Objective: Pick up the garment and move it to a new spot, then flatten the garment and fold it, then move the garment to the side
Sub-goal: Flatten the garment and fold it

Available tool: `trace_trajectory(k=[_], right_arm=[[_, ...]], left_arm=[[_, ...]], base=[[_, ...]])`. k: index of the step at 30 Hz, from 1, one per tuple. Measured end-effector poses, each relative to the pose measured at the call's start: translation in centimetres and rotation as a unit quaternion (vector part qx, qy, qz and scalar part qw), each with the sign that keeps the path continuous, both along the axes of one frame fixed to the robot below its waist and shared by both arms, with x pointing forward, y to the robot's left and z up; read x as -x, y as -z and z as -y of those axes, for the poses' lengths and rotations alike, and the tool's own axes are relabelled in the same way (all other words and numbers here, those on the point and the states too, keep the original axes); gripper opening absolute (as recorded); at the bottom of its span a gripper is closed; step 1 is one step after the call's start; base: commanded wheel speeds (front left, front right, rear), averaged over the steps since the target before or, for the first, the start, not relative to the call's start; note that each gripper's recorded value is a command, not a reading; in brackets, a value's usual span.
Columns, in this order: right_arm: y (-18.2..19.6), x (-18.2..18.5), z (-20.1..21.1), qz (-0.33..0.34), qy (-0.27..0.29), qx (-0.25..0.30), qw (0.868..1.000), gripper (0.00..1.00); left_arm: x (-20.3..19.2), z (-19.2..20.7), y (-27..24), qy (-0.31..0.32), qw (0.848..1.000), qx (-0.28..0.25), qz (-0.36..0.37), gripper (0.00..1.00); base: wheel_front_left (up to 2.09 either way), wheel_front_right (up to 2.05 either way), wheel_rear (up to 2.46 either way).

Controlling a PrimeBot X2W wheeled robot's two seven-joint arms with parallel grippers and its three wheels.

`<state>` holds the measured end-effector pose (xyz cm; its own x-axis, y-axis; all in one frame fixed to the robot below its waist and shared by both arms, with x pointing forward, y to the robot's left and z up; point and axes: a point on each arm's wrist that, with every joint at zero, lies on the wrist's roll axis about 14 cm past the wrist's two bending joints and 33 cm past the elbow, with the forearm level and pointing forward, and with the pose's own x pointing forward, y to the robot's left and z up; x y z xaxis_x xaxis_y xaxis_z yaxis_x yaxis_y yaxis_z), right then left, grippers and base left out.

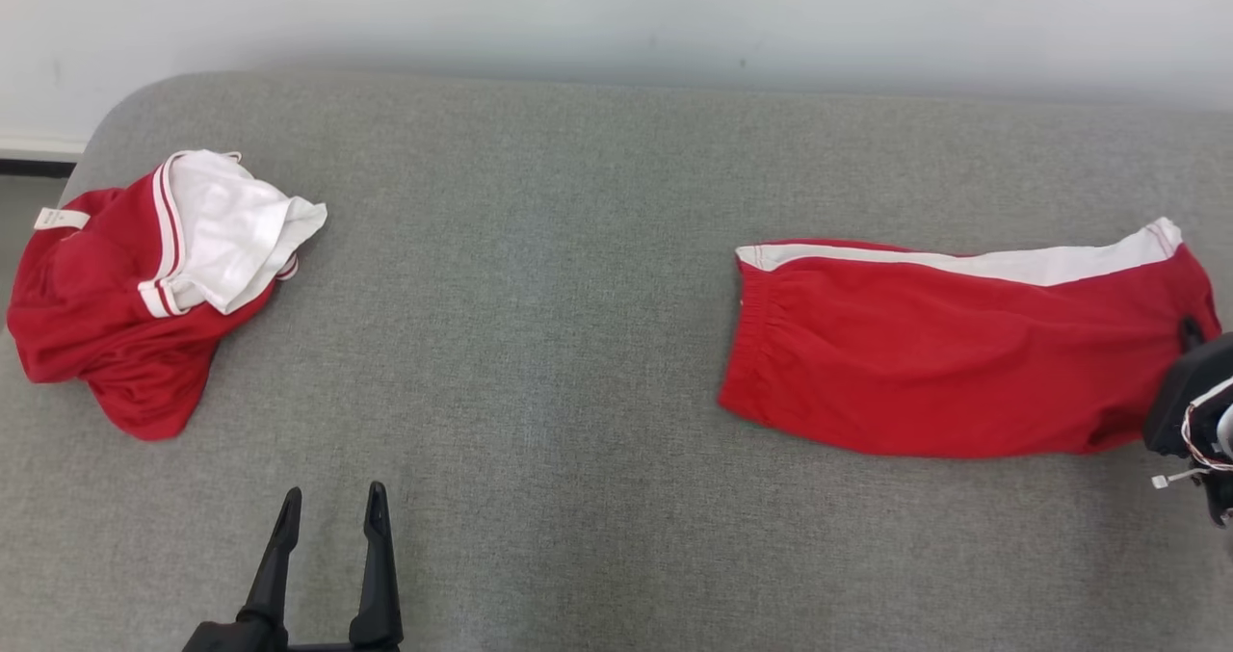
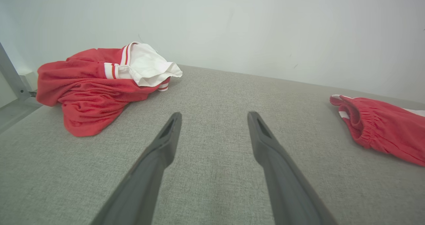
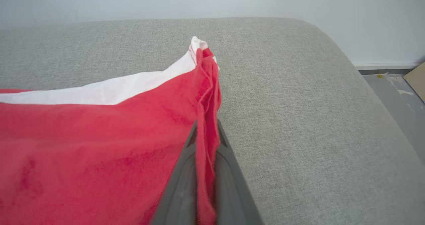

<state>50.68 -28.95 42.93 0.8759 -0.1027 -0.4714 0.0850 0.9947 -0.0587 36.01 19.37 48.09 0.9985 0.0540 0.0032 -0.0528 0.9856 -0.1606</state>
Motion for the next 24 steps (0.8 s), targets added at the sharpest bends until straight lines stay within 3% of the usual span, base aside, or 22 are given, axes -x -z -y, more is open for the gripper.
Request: trace_trajectory(k=[10,24], right_arm=[[-2.0,-0.2,-0.9,0.025,-0.022,0.023,0.999,0.00],[-4.7,-1.8,-12.8,0.045,-0.144,-0.002,0.989,0.00]], left_arm=[[0.7,0.1,-0.5,0.000,1.000,0.007,0.007,1.00],[3.3,-0.7,-1.0,-0.022,0.999,0.018,0.015,1.00]], base=[[0.00,0.00,0.00],[0.00,0.00,0.00]])
